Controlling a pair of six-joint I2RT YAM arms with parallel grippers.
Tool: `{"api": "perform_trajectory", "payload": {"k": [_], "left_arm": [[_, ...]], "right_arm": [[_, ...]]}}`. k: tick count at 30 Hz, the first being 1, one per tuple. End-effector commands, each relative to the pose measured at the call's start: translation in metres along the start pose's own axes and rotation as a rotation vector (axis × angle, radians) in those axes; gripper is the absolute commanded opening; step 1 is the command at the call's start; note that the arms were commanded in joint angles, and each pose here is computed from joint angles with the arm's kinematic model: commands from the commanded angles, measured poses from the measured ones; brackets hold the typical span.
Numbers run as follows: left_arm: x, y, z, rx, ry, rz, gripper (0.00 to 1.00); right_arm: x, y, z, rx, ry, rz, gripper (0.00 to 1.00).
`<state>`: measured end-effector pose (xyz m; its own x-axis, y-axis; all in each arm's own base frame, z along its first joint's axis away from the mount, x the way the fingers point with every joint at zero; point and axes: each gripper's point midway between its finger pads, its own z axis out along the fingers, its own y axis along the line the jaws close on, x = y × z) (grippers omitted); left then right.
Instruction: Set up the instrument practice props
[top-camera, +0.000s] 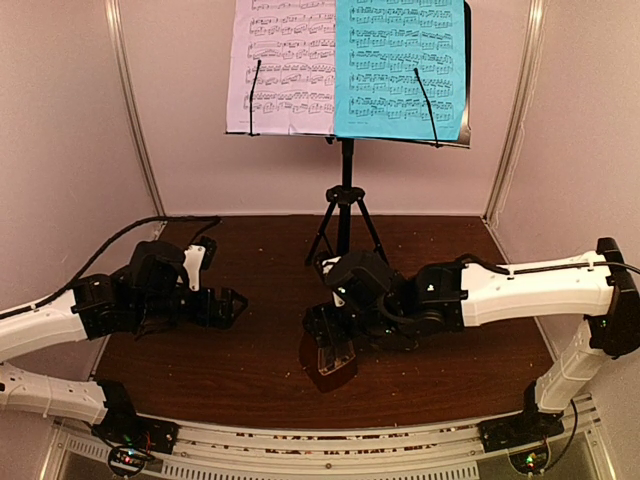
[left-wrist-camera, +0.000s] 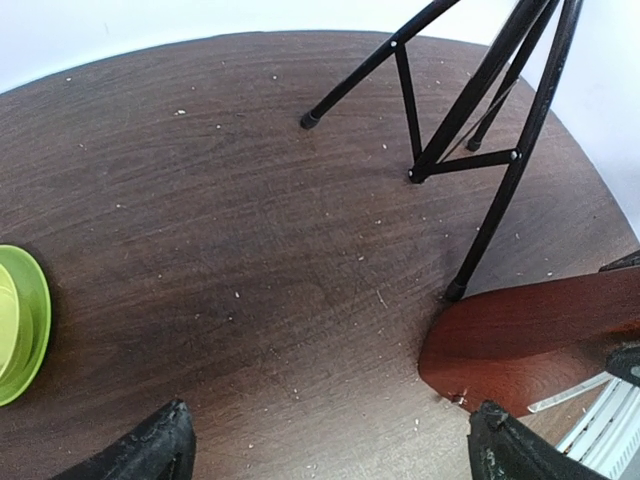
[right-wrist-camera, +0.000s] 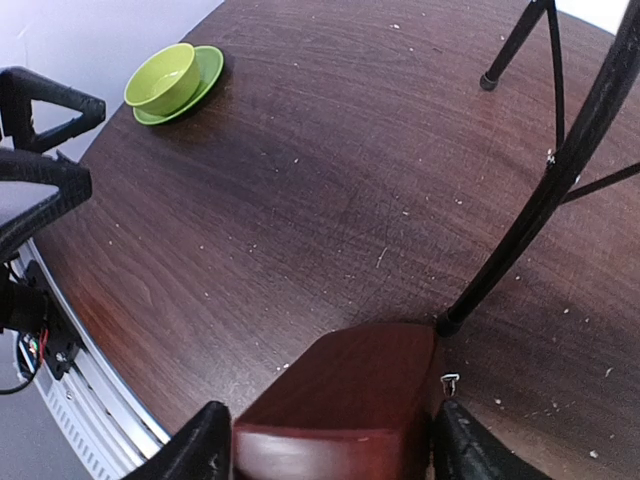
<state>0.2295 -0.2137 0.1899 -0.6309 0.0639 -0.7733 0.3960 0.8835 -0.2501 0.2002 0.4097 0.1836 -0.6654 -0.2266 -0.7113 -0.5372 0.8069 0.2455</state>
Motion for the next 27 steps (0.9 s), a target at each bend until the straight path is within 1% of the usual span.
{"api": "perform_trajectory", "payload": {"k": [1, 4, 11, 13, 18, 22, 24, 27], "left_arm": [[-0.004, -0.001, 0.002, 0.005, -0.016, 0.042, 0.97], [-0.005, -0.003, 0.002, 0.02, -0.02, 0.058, 0.97], [-0.006, -0.008, 0.002, 0.047, -0.03, 0.086, 0.96], [-0.005, -0.011, 0.003, 0.065, -0.027, 0.097, 0.96], [-0.001, -0.022, 0.004, 0.132, -0.026, 0.139, 0.94], [0.006, -0.034, 0.007, 0.202, -0.009, 0.193, 0.92], [0.015, -0.044, 0.009, 0.272, 0.016, 0.23, 0.92], [0.027, -0.05, 0.014, 0.312, 0.051, 0.271, 0.92]], "right_arm": [[0.002, 0.001, 0.003, -0.037, 0.0, 0.043, 0.63], [-0.002, 0.004, -0.001, -0.072, -0.01, 0.046, 0.54], [-0.013, -0.005, -0.017, -0.173, -0.029, 0.061, 0.4], [-0.016, -0.006, -0.024, -0.22, -0.044, 0.052, 0.39], [-0.017, -0.01, -0.036, -0.376, -0.072, 0.027, 0.3], [-0.022, -0.012, -0.047, -0.498, -0.12, -0.011, 0.25], [-0.024, -0.016, -0.051, -0.534, -0.133, -0.027, 0.23], [-0.029, -0.026, -0.049, -0.541, -0.132, -0.023, 0.19]]}}
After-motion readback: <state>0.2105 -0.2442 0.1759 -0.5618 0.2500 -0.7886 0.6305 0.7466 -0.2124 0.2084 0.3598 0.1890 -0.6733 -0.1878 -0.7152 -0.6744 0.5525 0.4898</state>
